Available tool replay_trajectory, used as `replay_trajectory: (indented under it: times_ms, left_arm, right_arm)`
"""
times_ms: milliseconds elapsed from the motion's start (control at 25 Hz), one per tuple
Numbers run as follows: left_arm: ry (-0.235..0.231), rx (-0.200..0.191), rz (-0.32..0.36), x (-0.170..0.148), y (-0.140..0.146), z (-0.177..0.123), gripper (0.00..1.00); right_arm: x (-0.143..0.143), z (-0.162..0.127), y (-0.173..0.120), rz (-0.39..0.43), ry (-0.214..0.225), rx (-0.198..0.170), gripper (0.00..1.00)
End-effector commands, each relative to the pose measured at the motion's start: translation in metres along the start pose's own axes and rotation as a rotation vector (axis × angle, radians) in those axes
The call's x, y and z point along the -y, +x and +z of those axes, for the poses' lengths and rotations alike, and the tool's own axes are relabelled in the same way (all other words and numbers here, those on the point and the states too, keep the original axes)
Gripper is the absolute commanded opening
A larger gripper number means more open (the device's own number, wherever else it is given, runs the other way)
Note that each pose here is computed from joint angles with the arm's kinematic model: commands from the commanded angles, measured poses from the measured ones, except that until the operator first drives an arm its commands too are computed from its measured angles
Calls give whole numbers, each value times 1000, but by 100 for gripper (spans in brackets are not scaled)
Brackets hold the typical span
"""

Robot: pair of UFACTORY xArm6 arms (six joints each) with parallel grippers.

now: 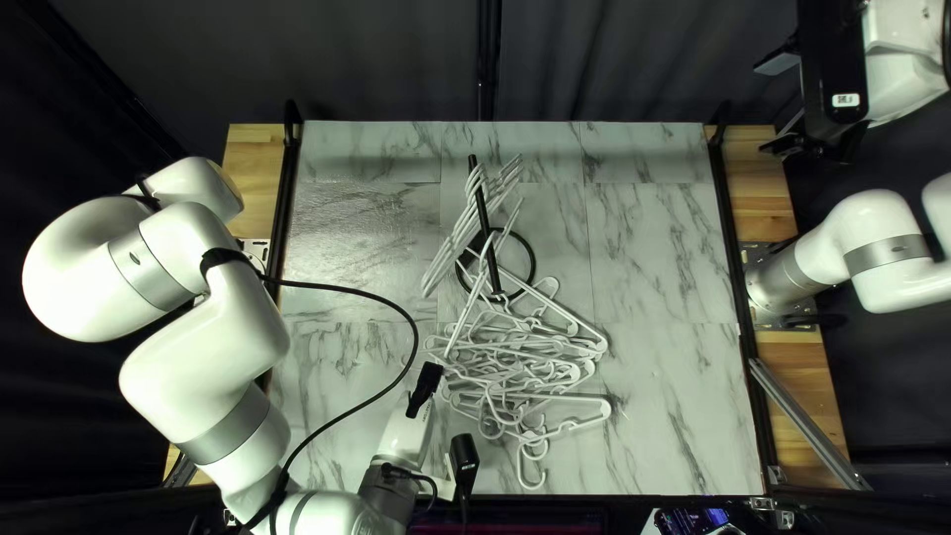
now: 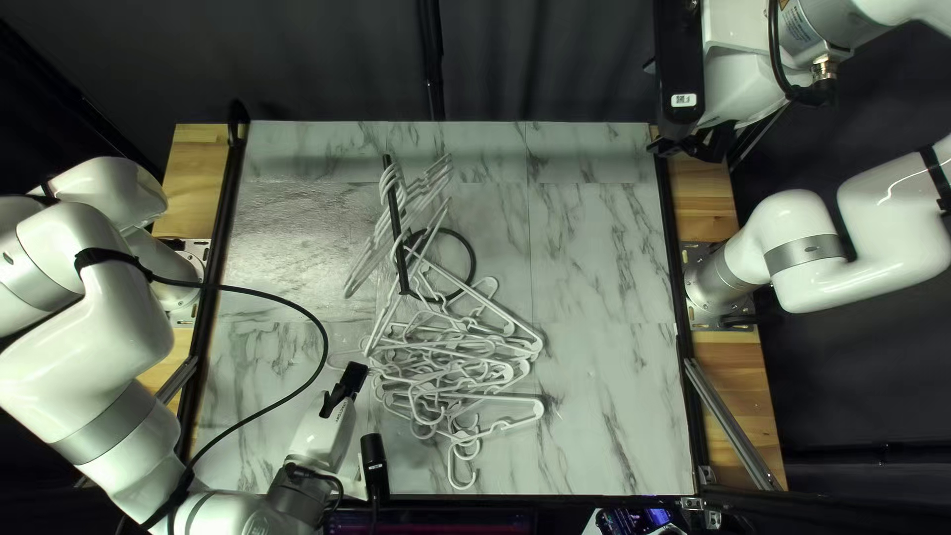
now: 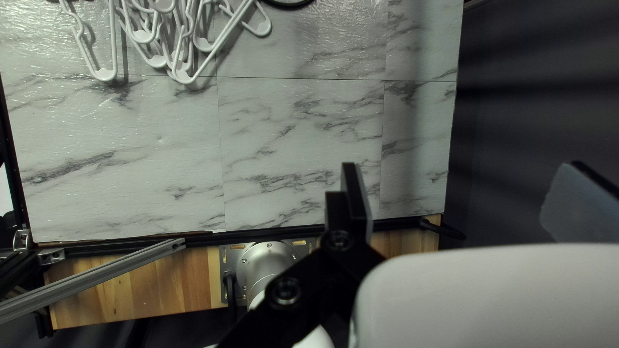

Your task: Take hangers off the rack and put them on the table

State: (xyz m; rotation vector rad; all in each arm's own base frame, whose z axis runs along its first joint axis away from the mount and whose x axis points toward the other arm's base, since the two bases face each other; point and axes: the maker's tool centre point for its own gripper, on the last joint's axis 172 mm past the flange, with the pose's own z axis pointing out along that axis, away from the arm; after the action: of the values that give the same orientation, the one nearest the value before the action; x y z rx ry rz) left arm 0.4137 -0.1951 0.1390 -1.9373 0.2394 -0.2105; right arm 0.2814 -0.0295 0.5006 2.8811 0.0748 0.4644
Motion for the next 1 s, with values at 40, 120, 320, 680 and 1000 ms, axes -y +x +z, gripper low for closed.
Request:
replay_trajectory:
  times_ms: [40,120,320,680,1000]
  left_arm:
    - [1,-13,-4,-4,8,10,0]
    - [7,-18,-9,-3,13,18,0]
    - [31,-34,-26,-6,19,37,0]
    - [86,-32,-35,-12,18,47,0]
    - [80,-50,-48,-21,16,54,0]
  right_arm:
    - [0,0,0,0,0,0,100]
    - [0,0,0,0,0,0,100]
    - [0,0,0,0,0,0,100]
    - [0,0,0,0,0,0,100]
    - [0,0,0,0,0,0,100]
